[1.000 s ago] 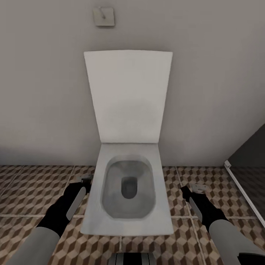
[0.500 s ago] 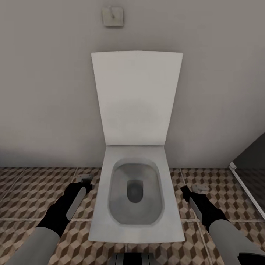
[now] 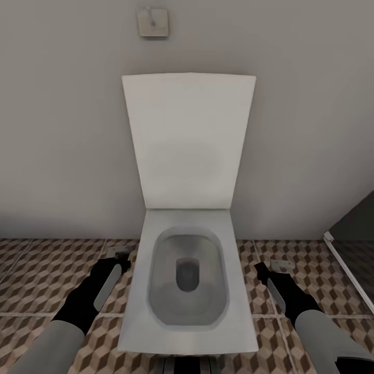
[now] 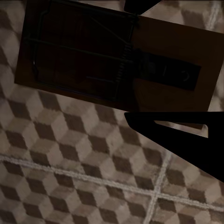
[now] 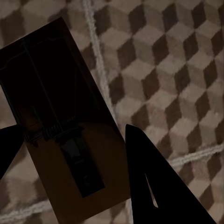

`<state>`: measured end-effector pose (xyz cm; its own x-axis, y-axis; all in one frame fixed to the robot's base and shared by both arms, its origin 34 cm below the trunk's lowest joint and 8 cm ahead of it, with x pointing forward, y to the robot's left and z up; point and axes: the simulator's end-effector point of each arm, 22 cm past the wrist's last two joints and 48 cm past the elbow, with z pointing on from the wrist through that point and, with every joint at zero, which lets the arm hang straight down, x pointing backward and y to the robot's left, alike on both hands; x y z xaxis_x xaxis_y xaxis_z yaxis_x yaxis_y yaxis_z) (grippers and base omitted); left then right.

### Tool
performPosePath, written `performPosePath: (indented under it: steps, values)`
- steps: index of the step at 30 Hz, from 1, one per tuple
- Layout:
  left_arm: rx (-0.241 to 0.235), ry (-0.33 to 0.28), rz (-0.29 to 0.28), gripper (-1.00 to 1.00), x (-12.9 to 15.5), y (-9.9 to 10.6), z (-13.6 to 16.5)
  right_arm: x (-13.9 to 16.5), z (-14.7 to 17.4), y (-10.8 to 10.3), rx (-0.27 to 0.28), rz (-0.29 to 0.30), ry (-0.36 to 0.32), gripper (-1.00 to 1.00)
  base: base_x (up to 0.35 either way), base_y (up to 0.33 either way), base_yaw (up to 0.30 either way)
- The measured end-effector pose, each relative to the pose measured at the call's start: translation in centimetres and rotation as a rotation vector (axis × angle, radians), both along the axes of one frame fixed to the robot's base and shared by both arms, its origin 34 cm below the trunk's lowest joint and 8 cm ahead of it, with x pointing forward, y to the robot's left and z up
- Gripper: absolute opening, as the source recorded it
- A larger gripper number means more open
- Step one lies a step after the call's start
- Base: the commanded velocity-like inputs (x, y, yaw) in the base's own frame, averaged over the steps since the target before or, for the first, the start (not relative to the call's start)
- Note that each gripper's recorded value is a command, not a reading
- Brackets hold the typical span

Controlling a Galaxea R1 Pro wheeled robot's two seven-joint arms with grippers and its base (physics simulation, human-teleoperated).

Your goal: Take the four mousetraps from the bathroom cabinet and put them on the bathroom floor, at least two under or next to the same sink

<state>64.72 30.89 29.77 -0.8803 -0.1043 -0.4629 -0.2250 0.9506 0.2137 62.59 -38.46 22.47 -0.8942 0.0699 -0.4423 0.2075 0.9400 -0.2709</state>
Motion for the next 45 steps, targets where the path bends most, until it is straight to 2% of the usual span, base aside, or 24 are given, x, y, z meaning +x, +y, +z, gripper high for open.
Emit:
performPosePath:
  steps: [45]
  values:
    - [-0.005,0.007,-0.001,-1.0,-0.19,0.04,-0.3,-0.23,-0.17,-0.06,0.0,0.0,0.006,-1.0,0.014,-0.002,0.0]
